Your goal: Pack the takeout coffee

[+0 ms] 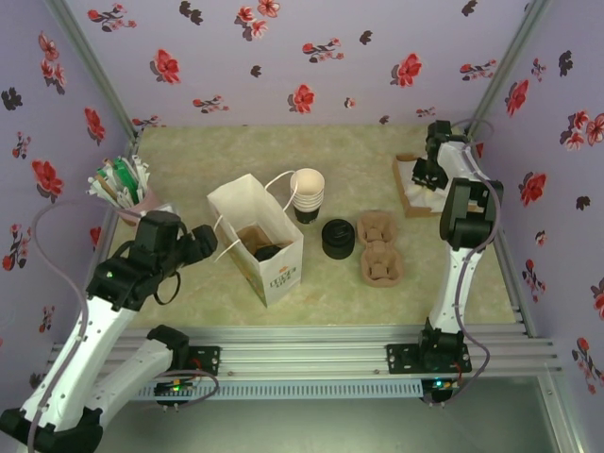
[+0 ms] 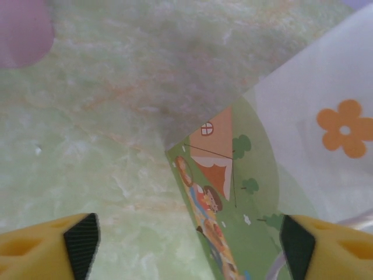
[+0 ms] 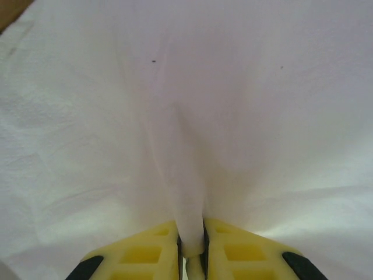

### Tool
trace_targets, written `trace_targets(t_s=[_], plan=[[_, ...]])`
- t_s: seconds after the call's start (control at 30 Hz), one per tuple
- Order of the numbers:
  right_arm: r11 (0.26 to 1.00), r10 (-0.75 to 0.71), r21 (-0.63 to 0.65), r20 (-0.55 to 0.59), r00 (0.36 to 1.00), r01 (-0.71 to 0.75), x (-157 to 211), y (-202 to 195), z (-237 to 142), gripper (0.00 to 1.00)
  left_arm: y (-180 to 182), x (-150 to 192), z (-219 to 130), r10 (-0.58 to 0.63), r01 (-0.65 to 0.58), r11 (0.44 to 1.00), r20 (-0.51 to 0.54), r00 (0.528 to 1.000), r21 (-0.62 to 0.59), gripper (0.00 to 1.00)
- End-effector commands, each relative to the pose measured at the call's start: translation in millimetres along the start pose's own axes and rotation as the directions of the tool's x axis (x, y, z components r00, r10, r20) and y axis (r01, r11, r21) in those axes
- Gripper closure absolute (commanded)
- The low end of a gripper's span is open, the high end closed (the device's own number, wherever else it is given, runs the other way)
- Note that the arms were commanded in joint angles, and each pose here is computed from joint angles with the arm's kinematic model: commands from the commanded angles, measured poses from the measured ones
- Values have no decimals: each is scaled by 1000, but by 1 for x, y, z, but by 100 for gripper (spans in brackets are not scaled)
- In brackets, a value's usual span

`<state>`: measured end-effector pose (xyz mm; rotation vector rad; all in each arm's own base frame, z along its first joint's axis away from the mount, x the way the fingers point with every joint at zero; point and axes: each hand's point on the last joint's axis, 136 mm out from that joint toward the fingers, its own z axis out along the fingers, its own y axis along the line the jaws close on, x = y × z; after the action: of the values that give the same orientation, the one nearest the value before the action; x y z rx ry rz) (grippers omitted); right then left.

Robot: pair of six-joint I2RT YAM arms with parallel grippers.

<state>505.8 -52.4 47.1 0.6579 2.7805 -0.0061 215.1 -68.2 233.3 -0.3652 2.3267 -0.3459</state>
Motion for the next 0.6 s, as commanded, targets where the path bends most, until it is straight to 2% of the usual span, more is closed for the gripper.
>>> trace_targets(t_s=[0.0,0.17,0.4,0.57], plan=[[1000,7,-13,62,998,-6,-13,-2,-33,82,-1,-15,-20,2,-2,1000,46,999,2,1],[1000,8,-17,75,997,-7,-15,-2,-39,86,1,-24,-38,15,-14,1000,71,997,-4,1],[1000,10,-20,98,995,-8,-18,-2,-51,94,13,-15,-52,19,-17,1000,55,998,-25,1],[1000,18,-16,136,991,-16,-21,-5,-70,99,22,-5,-59,2,0,999,31,1000,-42,14]])
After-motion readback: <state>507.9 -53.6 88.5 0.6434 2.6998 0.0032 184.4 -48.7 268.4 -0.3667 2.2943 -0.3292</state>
